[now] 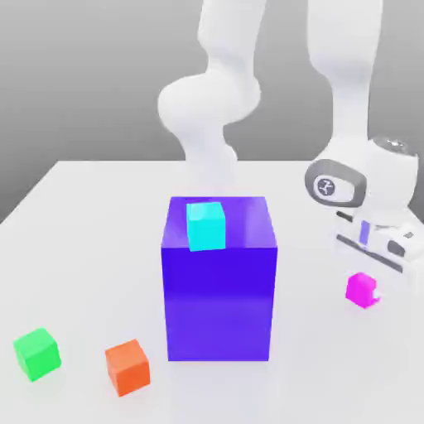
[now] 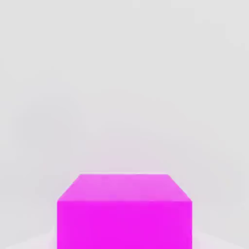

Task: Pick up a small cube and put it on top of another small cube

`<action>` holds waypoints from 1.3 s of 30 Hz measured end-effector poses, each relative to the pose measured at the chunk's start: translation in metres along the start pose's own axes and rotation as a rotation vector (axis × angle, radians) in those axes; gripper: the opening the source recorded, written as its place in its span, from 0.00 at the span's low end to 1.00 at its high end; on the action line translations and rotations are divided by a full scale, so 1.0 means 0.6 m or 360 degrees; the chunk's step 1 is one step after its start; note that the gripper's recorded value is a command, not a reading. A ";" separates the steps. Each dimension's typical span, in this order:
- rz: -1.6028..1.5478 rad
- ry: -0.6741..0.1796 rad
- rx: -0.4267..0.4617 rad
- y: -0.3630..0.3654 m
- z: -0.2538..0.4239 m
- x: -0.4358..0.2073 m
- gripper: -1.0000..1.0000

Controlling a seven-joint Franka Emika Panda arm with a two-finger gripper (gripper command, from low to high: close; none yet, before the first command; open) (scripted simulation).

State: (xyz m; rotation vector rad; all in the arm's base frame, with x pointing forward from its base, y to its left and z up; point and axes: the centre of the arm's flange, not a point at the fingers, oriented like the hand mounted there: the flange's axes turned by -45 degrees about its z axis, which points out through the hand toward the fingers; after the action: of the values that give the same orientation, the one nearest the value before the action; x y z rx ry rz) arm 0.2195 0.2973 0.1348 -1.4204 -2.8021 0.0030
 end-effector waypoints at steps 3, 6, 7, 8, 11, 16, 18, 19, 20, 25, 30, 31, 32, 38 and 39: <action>0.0000 0.0000 -0.0001 0.001 -0.042 0.000 0.00; 0.0026 -0.0001 0.0000 0.002 -0.084 -0.005 0.00; 0.0136 -0.0001 -0.0002 0.014 -0.091 -0.029 0.00; 0.0272 0.0001 -0.0010 0.031 -0.097 -0.061 0.00; 0.0699 0.0004 -0.0046 0.078 -0.115 -0.165 0.00; 0.1415 -0.0002 -0.0119 0.118 -0.148 -0.362 0.00; 0.1700 -0.0008 -0.0151 0.117 -0.162 -0.446 0.00; 0.1841 -0.0013 -0.0169 0.113 -0.170 -0.488 0.00; 0.1990 -0.0017 -0.0176 0.103 -0.174 -0.531 0.00; 0.2703 -0.0032 -0.0121 -0.003 -0.171 -0.707 0.00; 0.3393 -0.0043 -0.0059 -0.152 -0.168 -0.841 0.00; 0.3531 -0.0044 -0.0048 -0.186 -0.168 -0.863 0.00; 0.3668 -0.0041 -0.0036 -0.223 -0.169 -0.885 0.00; 0.3979 0.0004 -0.0007 -0.337 -0.129 -0.940 0.00; 0.3983 0.0004 -0.0006 -0.339 -0.111 -0.940 0.00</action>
State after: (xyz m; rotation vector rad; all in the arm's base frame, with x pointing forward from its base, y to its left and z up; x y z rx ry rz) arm 0.3892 -0.2779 0.2023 -3.1079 0.4683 -0.0046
